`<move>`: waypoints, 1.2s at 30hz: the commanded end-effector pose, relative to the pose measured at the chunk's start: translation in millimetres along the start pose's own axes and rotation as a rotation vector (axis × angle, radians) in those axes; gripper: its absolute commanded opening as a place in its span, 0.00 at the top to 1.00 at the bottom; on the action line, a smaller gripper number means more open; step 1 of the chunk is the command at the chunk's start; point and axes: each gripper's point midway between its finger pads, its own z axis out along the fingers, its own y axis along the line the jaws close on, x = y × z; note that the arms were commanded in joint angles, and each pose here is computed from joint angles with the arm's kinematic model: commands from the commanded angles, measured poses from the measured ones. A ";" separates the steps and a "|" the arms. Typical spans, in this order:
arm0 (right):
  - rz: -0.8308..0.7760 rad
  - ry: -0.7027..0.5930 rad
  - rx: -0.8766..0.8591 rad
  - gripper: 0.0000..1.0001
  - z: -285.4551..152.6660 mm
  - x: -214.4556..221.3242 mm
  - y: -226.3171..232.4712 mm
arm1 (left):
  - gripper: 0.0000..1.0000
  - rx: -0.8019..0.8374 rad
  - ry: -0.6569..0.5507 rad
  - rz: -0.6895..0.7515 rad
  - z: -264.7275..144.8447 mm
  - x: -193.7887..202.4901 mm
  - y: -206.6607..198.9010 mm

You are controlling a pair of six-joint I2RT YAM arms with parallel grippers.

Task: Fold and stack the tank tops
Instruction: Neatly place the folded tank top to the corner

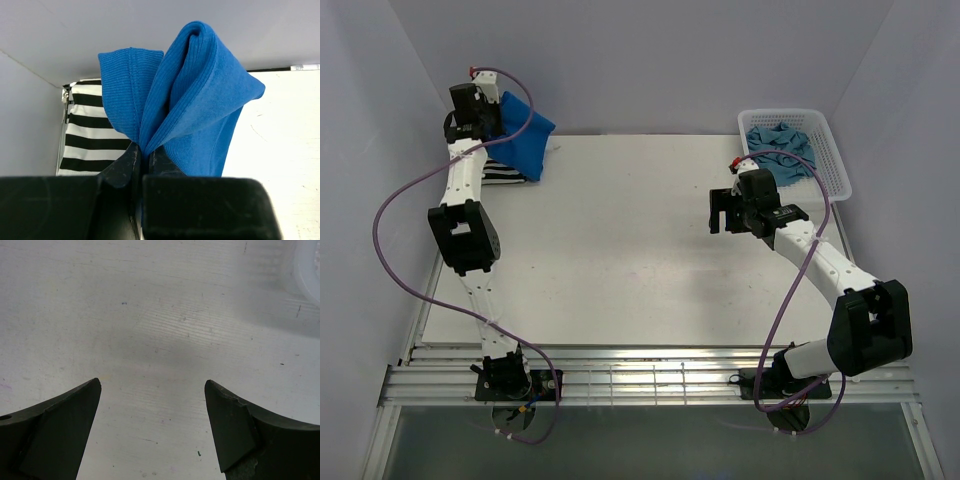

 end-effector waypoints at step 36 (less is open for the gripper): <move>0.055 0.042 -0.065 0.10 30.4 -15.3 17.1 | 0.02 -0.480 -0.102 -0.204 9.9 15.9 149.9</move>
